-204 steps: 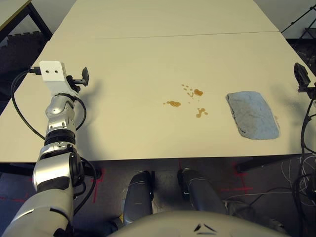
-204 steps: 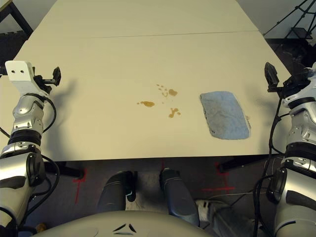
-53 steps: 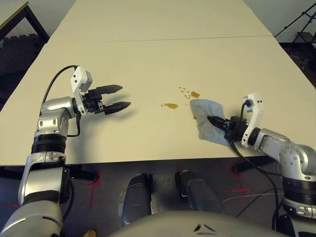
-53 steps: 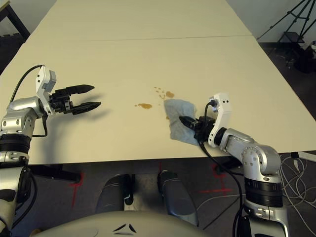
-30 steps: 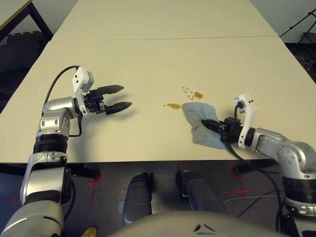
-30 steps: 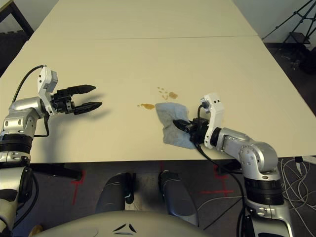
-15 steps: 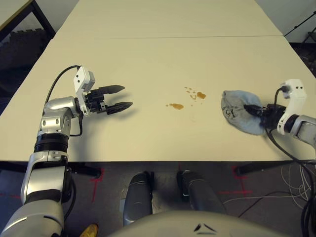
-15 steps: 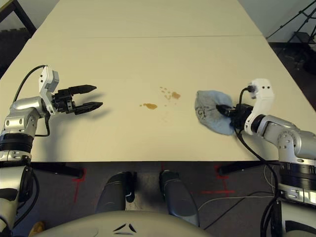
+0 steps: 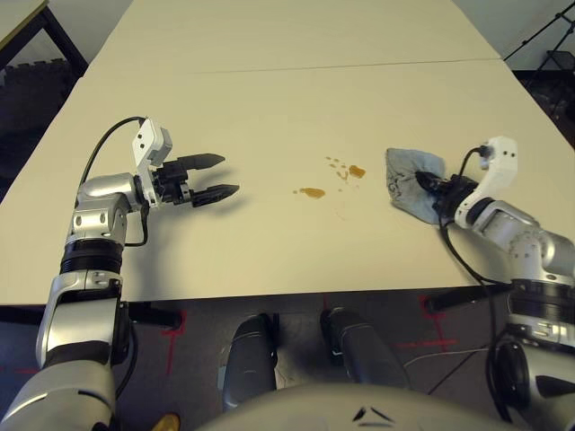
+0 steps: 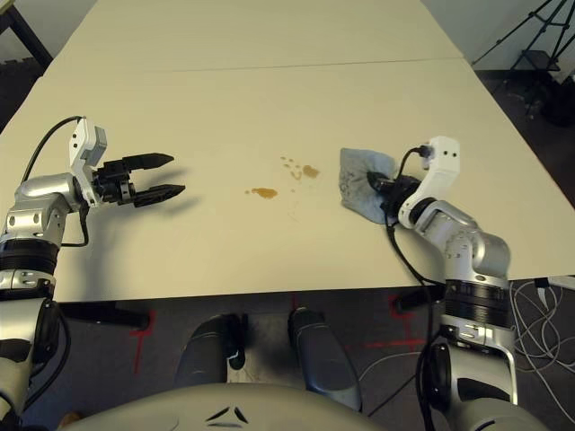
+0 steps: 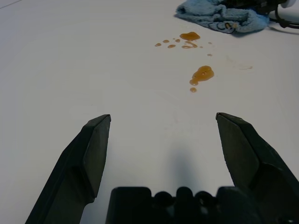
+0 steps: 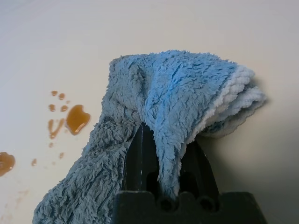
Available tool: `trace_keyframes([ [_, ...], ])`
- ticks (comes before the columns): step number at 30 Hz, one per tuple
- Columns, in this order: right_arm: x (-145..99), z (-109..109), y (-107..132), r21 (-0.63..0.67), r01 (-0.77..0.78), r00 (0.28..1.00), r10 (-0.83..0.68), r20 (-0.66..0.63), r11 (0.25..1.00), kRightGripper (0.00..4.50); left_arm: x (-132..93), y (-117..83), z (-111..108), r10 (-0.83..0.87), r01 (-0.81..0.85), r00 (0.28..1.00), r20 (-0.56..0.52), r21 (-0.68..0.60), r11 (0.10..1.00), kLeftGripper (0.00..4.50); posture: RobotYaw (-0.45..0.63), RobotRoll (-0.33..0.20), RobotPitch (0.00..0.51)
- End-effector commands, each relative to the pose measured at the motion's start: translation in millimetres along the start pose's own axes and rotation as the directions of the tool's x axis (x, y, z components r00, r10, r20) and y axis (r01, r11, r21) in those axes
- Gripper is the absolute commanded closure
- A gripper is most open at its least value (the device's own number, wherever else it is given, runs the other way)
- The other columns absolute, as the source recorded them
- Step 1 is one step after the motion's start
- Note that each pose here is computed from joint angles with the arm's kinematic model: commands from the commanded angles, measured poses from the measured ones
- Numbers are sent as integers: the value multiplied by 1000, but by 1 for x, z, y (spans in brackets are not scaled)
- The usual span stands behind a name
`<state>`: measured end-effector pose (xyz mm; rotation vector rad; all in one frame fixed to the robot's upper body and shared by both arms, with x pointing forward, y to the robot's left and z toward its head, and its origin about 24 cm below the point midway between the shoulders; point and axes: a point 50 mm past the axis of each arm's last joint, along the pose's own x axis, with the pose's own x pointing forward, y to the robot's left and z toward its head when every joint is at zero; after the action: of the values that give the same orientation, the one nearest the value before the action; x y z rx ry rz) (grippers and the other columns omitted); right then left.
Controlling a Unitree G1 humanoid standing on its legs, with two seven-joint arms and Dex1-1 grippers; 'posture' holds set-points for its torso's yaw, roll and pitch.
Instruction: Wipe the water off the table with a rag.
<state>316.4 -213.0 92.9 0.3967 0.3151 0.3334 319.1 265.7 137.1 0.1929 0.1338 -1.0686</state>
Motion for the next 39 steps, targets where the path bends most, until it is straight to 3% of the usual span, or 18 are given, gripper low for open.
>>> trace_keyframes([
  [1, 19, -18, 16, 5, -57, 996, 58, -75, 998, 4386, -1, -2, -2, -16, 16, 1000, -22, -2, 1000, 0, -235, 0, 152],
  [13, 60, -31, 63, -62, -193, 974, 184, -129, 979, 4386, -5, -6, -4, -8, 8, 1000, -24, -9, 1000, 0, -201, 0, 160],
  [24, 73, -53, 93, -87, -302, 939, 281, -198, 949, 4386, -6, -8, -5, 4, -5, 1000, -18, -13, 1000, 0, -186, 0, 158],
  [32, 72, -38, 76, -109, -259, 957, 240, -166, 960, 4386, -7, -10, -6, 8, -8, 1000, -18, -15, 1000, 0, -186, 0, 161],
  [39, 53, -7, 36, -152, -155, 984, 139, -109, 976, 4386, -5, -10, -6, 6, -6, 1000, -18, -19, 1000, 0, -197, 0, 163],
])
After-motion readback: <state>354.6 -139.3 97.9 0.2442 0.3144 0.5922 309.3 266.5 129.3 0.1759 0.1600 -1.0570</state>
